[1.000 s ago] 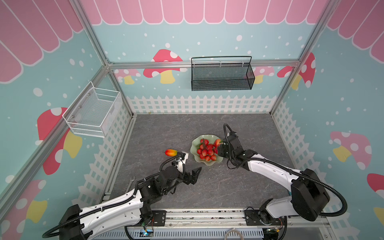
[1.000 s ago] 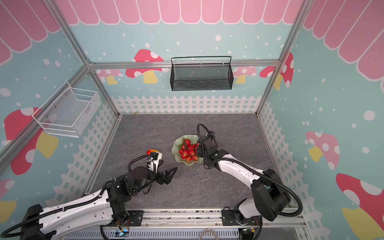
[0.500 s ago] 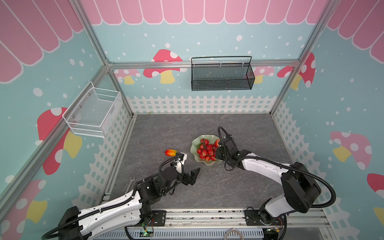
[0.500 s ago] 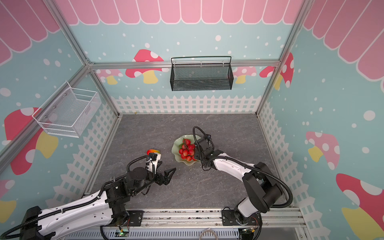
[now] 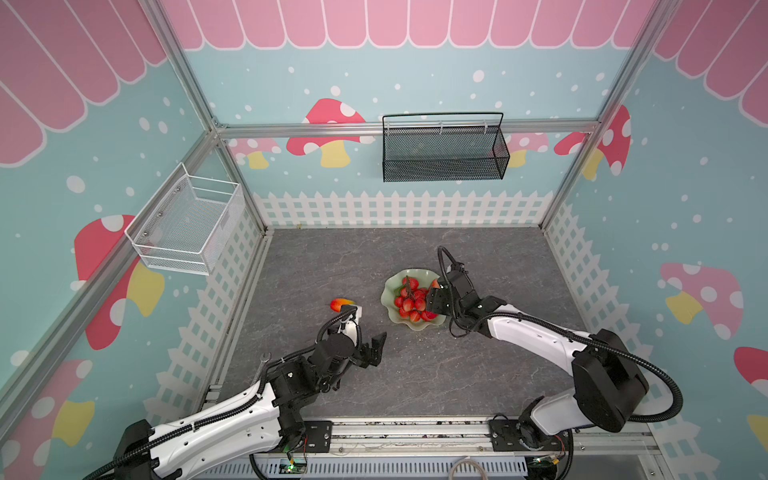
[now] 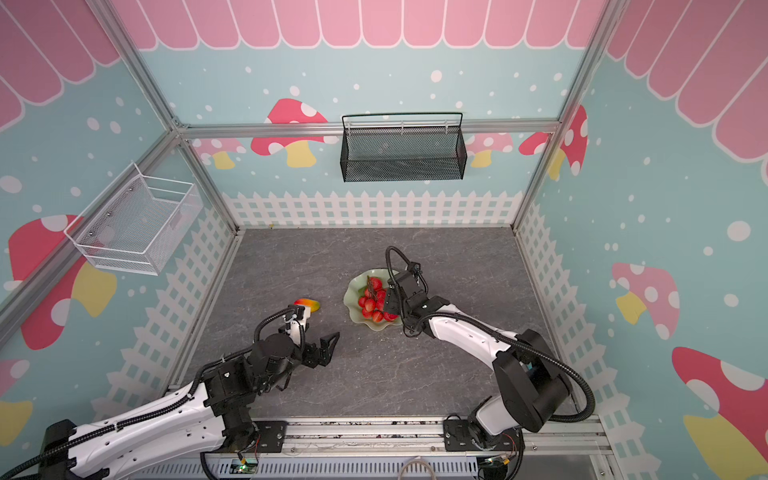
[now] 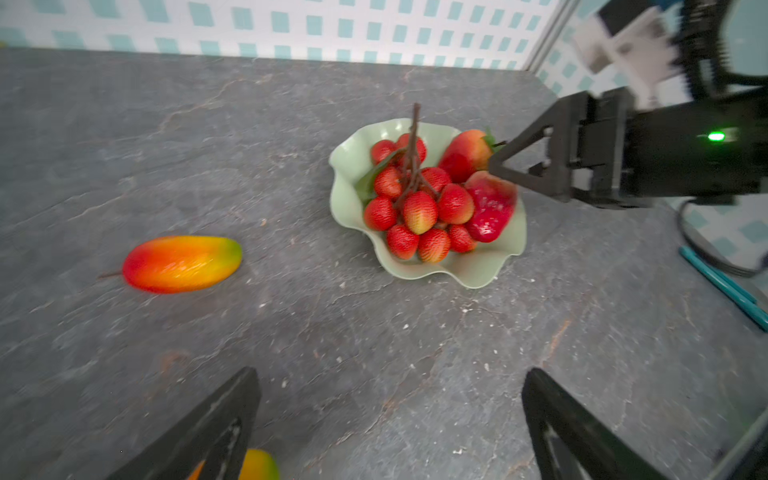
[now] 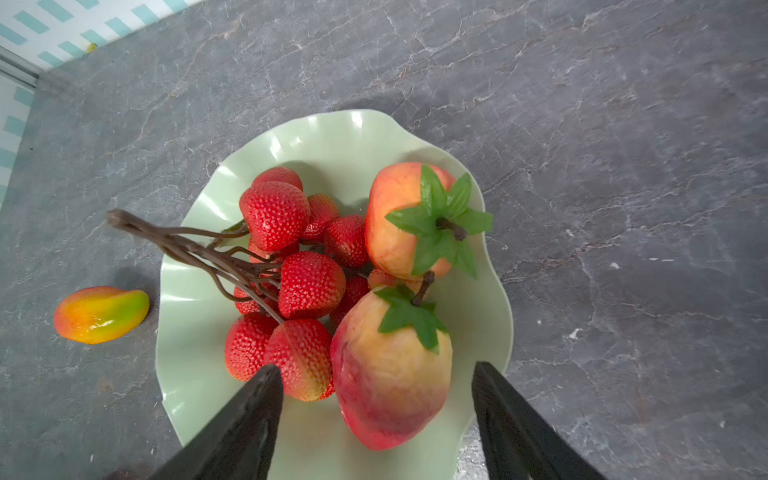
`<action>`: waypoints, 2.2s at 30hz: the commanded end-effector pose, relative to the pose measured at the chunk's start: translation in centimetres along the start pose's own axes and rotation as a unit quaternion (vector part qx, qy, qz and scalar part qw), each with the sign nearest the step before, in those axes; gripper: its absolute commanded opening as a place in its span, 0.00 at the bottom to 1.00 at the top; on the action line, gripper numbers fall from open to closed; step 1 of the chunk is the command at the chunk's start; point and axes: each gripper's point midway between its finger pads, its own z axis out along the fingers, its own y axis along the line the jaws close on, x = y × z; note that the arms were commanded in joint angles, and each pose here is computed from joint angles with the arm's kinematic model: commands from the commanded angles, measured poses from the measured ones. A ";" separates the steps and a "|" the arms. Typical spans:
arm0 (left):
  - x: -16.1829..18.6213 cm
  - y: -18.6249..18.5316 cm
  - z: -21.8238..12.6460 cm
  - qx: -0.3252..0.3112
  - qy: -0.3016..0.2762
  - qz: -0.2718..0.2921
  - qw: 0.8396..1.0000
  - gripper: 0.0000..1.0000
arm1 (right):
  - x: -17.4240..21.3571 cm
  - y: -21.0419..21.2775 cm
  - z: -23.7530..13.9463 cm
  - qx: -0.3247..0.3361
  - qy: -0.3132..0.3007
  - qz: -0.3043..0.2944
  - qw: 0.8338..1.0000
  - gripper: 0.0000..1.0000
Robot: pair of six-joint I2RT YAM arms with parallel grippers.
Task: Place and organize the fake fruits in the fruit bowl
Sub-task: 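Release the apple and withdraw the right gripper while the left approaches the mango, then grasp the red mango with the left gripper and lift it over the bowl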
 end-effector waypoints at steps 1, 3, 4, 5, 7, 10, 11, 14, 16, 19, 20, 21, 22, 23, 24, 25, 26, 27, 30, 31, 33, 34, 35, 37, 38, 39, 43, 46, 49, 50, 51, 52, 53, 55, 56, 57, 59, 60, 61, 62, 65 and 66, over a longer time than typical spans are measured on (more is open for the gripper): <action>0.1 4.7 -1.2 -0.116 0.011 -0.071 0.991 0.97 | -1.2 1.7 -2.5 -0.029 -0.027 -0.038 0.998 0.76; 1.0 6.7 -1.8 -0.165 0.024 -0.097 0.981 0.97 | -0.7 5.7 -5.0 -0.141 -0.045 -0.124 0.981 0.76; 1.4 7.3 -1.9 -0.177 0.027 -0.109 0.978 0.97 | 0.2 7.2 -6.2 -0.194 -0.051 -0.152 0.968 0.76; 2.0 7.7 -2.0 -0.181 0.031 -0.125 0.975 0.96 | 1.2 8.7 -7.7 -0.255 -0.055 -0.175 0.949 0.76; 2.9 8.0 -1.7 -0.172 0.037 -0.157 0.972 0.94 | 3.2 10.8 -10.5 -0.359 -0.062 -0.210 0.907 0.78; 4.3 8.1 -1.3 -0.152 0.047 -0.207 0.965 0.91 | 7.0 11.8 -12.1 -0.426 -0.036 -0.236 0.872 0.82; 5.0 8.3 -1.2 -0.147 0.051 -0.228 0.961 0.89 | 9.0 12.4 -12.6 -0.451 -0.019 -0.262 0.853 0.82; 6.5 8.0 -0.4 -0.113 0.063 -0.295 0.947 0.86 | 14.1 13.7 -12.8 -0.465 0.022 -0.336 0.819 0.84; 6.9 6.9 0.0 -0.073 0.071 -0.336 0.936 0.85 | 16.2 14.2 -12.5 -0.460 0.030 -0.366 0.809 0.85; 6.8 6.5 0.3 -0.048 0.063 -0.379 0.922 0.82 | 17.8 14.8 -12.1 -0.465 0.027 -0.380 0.799 0.86; 6.9 6.6 0.3 -0.050 0.064 -0.385 0.919 0.82 | 18.1 15.0 -12.0 -0.467 0.028 -0.381 0.797 0.86; 7.1 6.6 0.3 -0.053 0.069 -0.389 0.917 0.82 | 18.3 15.1 -11.9 -0.469 0.029 -0.383 0.795 0.86; 7.4 6.7 0.4 -0.056 0.075 -0.392 0.915 0.82 | 18.5 15.2 -11.9 -0.471 0.028 -0.383 0.794 0.86; 7.6 6.6 0.4 -0.056 0.080 -0.396 0.913 0.81 | 18.7 15.3 -11.8 -0.474 0.028 -0.384 0.792 0.86; 7.9 6.7 0.5 -0.060 0.083 -0.400 0.911 0.80 | 18.8 15.3 -11.8 -0.476 0.027 -0.385 0.790 0.86; 8.3 6.9 0.6 -0.065 0.087 -0.405 0.908 0.78 | 18.9 15.4 -11.8 -0.479 0.026 -0.387 0.788 0.86; 8.5 6.9 0.6 -0.070 0.091 -0.408 0.906 0.76 | 18.9 15.5 -11.7 -0.480 0.023 -0.391 0.785 0.86; 8.7 6.9 0.5 -0.074 0.099 -0.408 0.905 0.75 | 18.9 15.6 -11.8 -0.481 0.021 -0.398 0.781 0.86; 8.9 7.1 0.0 -0.091 0.117 -0.394 0.907 0.74 | 18.6 16.4 -12.3 -0.488 0.009 -0.432 0.759 0.86; 8.9 7.3 -0.2 -0.100 0.119 -0.391 0.907 0.74 | 18.5 16.8 -12.6 -0.493 0.006 -0.446 0.747 0.87; 8.9 7.7 -0.6 -0.112 0.120 -0.389 0.907 0.74 | 18.3 17.5 -13.0 -0.499 0.003 -0.471 0.727 0.87; 8.8 7.7 -0.8 -0.115 0.121 -0.388 0.907 0.74 | 18.2 17.9 -13.1 -0.500 0.003 -0.485 0.718 0.87; 8.9 8.0 -0.9 -0.121 0.120 -0.391 0.905 0.74 | 18.3 18.3 -13.1 -0.503 0.005 -0.497 0.707 0.87; 9.1 8.5 -0.9 -0.134 0.111 -0.397 0.901 0.75 | 18.7 18.6 -13.0 -0.510 0.003 -0.519 0.686 0.87; 8.9 8.7 -0.7 -0.139 0.105 -0.398 0.901 0.75 | 18.9 18.6 -12.8 -0.510 0.002 -0.527 0.680 0.87; 8.7 8.9 -0.6 -0.145 0.101 -0.394 0.902 0.75 | 19.2 18.5 -12.4 -0.510 -0.003 -0.531 0.676 0.87; 8.5 8.7 1.0 -0.149 0.101 -0.388 0.904 0.78 | 20.2 17.3 -12.0 -0.509 0.001 -0.539 0.671 0.87; 9.3 8.8 2.2 -0.166 0.124 -0.372 0.905 0.78 | 20.3 16.0 -11.4 -0.495 -0.012 -0.533 0.686 0.87; 9.4 8.9 2.8 -0.175 0.129 -0.356 0.909 0.73 | 20.7 15.6 -11.5 -0.504 -0.006 -0.527 0.684 0.87; 9.4 9.0 2.8 -0.178 0.130 -0.348 0.911 0.71 | 20.9 15.6 -11.6 -0.510 -0.001 -0.526 0.681 0.87; 9.3 9.1 2.8 -0.181 0.129 -0.344 0.912 0.68 | 20.9 15.6 -11.7 -0.514 0.001 -0.523 0.680 0.87; 9.3 9.2 2.7 -0.182 0.127 -0.341 0.914 0.66 | 21.0 15.5 -11.7 -0.518 0.006 -0.520 0.680 0.87; 9.3 9.3 2.6 -0.181 0.125 -0.339 0.915 0.62 | 20.9 15.5 -11.6 -0.521 0.011 -0.513 0.682 0.86; 9.1 9.4 2.4 -0.178 0.118 -0.336 0.917 0.54 | 20.7 15.2 -11.3 -0.528 0.026 -0.499 0.686 0.86; 8.8 9.3 2.3 -0.175 0.113 -0.333 0.920 0.50 | 20.2 15.0 -10.9 -0.523 0.027 -0.493 0.695 0.86; 8.6 9.4 2.3 -0.173 0.109 -0.331 0.921 0.48 | 19.7 14.7 -10.6 -0.518 0.028 -0.487 0.703 0.85; 7.4 8.8 2.4 -0.151 0.096 -0.313 0.933 0.45 | 17.6 13.8 -10.1 -0.506 0.012 -0.468 0.724 0.85; 6.8 8.5 2.5 -0.140 0.089 -0.306 0.938 0.44 | 16.5 13.3 -10.3 -0.506 -0.001 -0.457 0.732 0.85; 5.7 7.8 2.7 -0.123 0.081 -0.293 0.945 0.43 | 15.3 12.8 -10.5 -0.500 -0.021 -0.444 0.743 0.85; 4.5 6.9 2.9 -0.100 0.076 -0.276 0.953 0.43 | 13.6 12.3 -10.7 -0.486 -0.053 -0.431 0.759 0.86; 2.7 6.2 3.1 -0.101 0.086 -0.249 0.959 0.42 | 9.9 10.0 -10.2 -0.421 -0.117 -0.397 0.807 0.89; 2.8 6.3 3.1 -0.113 0.099 -0.240 0.959 0.43 | 9.2 9.4 -10.2 -0.410 -0.129 -0.390 0.814 0.90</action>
